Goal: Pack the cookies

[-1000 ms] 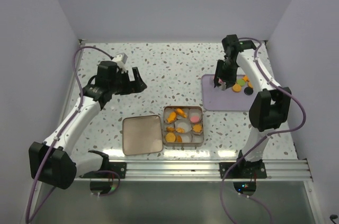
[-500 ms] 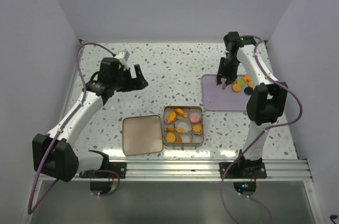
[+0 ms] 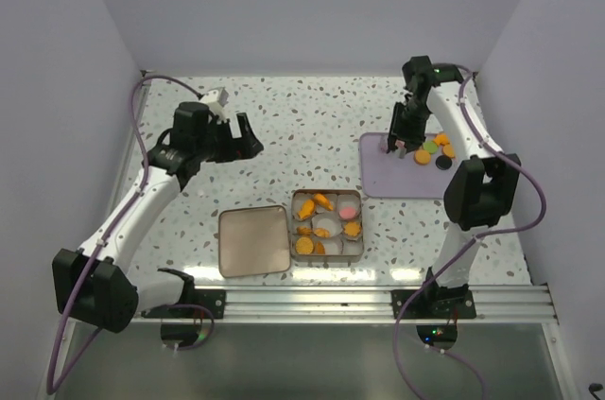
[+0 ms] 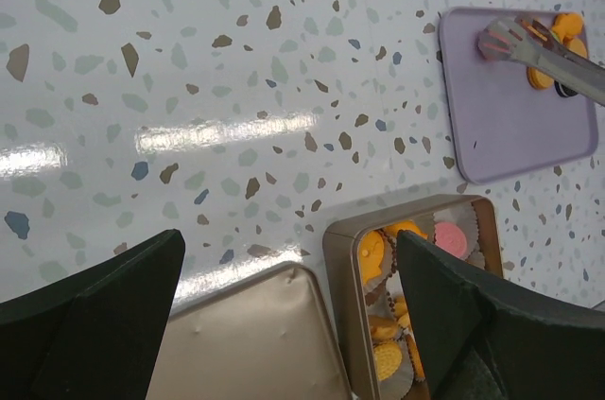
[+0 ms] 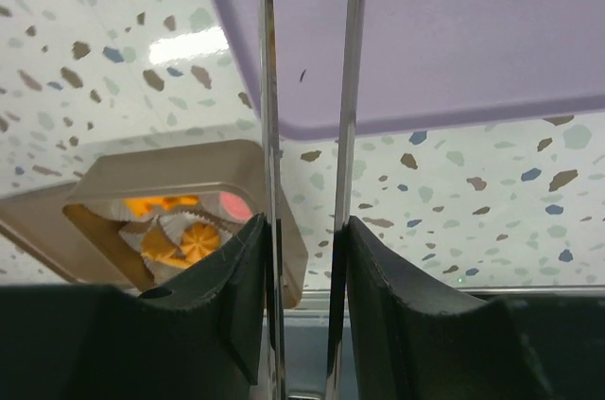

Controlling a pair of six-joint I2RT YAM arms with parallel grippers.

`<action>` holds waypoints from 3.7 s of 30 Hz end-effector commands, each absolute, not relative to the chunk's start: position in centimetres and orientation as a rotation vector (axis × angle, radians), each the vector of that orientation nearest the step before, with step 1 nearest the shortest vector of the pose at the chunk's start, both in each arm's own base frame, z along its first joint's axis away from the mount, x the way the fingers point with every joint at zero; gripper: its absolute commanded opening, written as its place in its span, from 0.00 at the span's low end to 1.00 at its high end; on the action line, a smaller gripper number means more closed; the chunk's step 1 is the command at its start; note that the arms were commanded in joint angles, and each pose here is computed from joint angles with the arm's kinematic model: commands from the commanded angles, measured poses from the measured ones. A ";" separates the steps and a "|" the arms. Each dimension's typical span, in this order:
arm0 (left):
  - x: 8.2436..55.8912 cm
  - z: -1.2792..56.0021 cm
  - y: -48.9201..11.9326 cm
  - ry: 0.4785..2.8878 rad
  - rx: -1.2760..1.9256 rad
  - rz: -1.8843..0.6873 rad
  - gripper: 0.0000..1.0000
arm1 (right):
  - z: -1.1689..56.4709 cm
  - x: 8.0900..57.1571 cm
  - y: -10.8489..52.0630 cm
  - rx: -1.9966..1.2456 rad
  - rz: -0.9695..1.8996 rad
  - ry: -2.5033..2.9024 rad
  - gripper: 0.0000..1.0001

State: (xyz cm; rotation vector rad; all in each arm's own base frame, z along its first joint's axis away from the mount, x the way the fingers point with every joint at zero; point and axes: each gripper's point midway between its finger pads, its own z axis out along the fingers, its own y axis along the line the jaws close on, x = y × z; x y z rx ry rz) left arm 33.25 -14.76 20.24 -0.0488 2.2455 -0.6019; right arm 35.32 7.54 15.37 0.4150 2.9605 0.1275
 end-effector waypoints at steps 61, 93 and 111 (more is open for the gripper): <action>22.5 21.4 -12.7 2.122 -0.161 -0.739 1.00 | 14.0 -0.2 8.9 0.033 0.732 2.903 0.32; 23.0 20.8 -12.9 2.131 -0.138 -0.734 1.00 | 17.3 5.1 9.7 -0.001 0.681 2.760 0.33; 23.3 21.4 -12.9 2.118 -0.149 -0.732 1.00 | 24.1 22.0 16.6 0.085 0.837 2.477 0.23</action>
